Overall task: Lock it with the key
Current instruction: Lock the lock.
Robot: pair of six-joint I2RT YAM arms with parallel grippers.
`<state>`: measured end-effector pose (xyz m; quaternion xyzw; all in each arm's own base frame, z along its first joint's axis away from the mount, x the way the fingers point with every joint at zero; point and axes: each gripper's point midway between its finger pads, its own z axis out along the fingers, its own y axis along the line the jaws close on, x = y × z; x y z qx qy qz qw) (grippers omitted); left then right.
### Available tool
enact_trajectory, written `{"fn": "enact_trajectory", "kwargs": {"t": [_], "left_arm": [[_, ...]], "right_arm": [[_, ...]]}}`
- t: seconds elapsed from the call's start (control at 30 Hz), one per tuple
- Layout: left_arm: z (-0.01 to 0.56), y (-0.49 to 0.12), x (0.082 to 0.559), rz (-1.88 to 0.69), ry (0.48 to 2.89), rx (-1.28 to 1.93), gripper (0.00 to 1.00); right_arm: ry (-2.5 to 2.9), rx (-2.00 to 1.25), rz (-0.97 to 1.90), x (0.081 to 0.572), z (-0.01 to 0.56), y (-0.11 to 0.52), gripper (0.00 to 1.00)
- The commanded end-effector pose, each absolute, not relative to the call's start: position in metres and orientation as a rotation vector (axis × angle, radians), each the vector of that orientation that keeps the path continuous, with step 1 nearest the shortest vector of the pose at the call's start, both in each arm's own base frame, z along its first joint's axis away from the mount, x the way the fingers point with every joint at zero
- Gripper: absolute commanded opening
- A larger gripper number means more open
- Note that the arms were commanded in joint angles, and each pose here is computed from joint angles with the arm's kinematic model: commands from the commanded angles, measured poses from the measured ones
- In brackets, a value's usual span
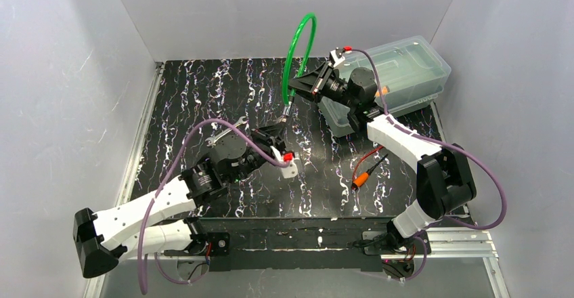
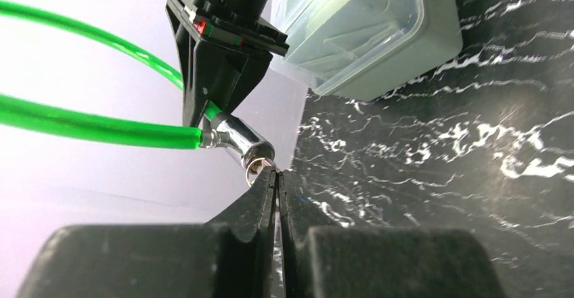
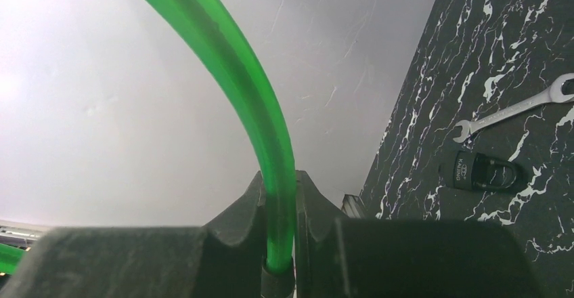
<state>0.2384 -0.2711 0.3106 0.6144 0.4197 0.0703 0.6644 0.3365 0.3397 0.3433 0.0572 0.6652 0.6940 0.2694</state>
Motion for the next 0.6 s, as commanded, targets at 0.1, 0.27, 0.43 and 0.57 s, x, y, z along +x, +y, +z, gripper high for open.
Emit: {"fn": "enact_trajectory", "kwargs": {"t": [0.1, 0.27, 0.43, 0.57], "left_arm": [[0.309, -0.269, 0.232, 0.37, 0.678, 1.566, 0.05], [0.321, -0.254, 0.219, 0.266, 0.784, 1.57, 0.37], [0.314, -0.223, 0.185, -0.005, 1.078, 1.55, 0.44], [0.325, -0.214, 0.175, -0.161, 1.272, 1.403, 0.46]], "right_arm": [[1.676, 0.089, 1.916, 0.329, 0.375, 0.335, 0.01], [1.671, 0.077, 1.916, 0.327, 0.374, 0.335, 0.01], [1.664, 0.061, 1.911, 0.326, 0.374, 0.335, 0.01], [1.654, 0.05, 1.916, 0.325, 0.376, 0.335, 0.01]]}}
